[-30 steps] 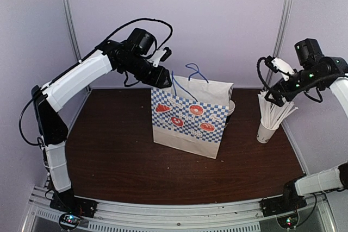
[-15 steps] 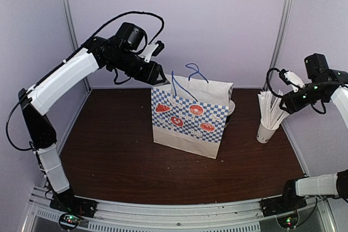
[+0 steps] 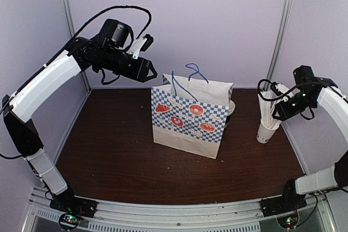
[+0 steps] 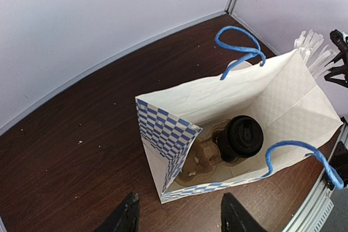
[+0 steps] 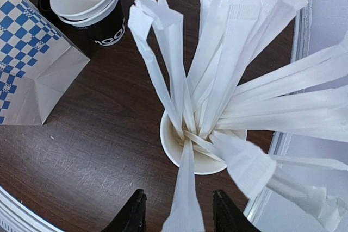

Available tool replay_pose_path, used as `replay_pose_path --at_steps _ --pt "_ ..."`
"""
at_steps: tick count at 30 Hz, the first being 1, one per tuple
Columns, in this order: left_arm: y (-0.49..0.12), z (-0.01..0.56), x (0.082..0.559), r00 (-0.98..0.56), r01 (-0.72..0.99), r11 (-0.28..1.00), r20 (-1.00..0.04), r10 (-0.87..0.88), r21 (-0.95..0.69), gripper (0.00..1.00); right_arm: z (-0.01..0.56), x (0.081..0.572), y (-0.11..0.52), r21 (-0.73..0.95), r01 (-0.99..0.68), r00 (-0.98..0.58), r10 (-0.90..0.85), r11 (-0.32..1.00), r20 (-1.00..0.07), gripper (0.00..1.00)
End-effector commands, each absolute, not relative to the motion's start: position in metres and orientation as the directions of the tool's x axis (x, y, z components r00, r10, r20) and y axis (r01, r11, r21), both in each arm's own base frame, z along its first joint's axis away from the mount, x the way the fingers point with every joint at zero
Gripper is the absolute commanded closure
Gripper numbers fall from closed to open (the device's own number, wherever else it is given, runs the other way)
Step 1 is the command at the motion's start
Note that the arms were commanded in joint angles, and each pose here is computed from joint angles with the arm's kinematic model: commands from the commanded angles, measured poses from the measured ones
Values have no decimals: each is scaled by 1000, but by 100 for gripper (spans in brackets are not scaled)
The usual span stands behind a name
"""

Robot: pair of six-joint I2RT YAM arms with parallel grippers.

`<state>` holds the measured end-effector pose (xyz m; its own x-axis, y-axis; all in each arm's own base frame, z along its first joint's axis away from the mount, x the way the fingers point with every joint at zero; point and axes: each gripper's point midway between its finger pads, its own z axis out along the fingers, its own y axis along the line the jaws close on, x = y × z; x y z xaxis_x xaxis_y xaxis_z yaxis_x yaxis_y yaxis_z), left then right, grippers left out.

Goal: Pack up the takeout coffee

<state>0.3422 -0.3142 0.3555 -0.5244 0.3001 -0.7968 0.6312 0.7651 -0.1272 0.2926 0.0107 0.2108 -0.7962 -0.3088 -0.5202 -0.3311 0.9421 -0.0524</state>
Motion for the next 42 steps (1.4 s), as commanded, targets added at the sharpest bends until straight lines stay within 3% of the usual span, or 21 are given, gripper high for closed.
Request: replay_pose_path --at_steps 1,8,13,21,30,42 --pt "-314 367 347 -483 631 768 -831 277 -110 48 203 313 10 -51 -327 -779 -299 944 -551 62" --pt "-312 367 347 -482 627 772 -831 278 -106 48 200 326 11 -28 -316 -787 -279 948 -550 77" --pt "-311 365 346 -485 625 774 -829 280 -104 48 201 325 9 -31 -302 -794 -269 953 -546 99" --pt "-309 365 345 -481 626 774 -828 286 -96 48 256 294 16 -32 -319 -756 -275 947 -594 100" --pt "-306 361 342 -483 627 773 -824 296 -90 47 346 265 34 -39 -386 -629 -294 922 -719 100" --pt "-286 366 335 -466 599 799 -833 298 -48 46 463 283 85 49 -582 -360 -203 811 -910 100"
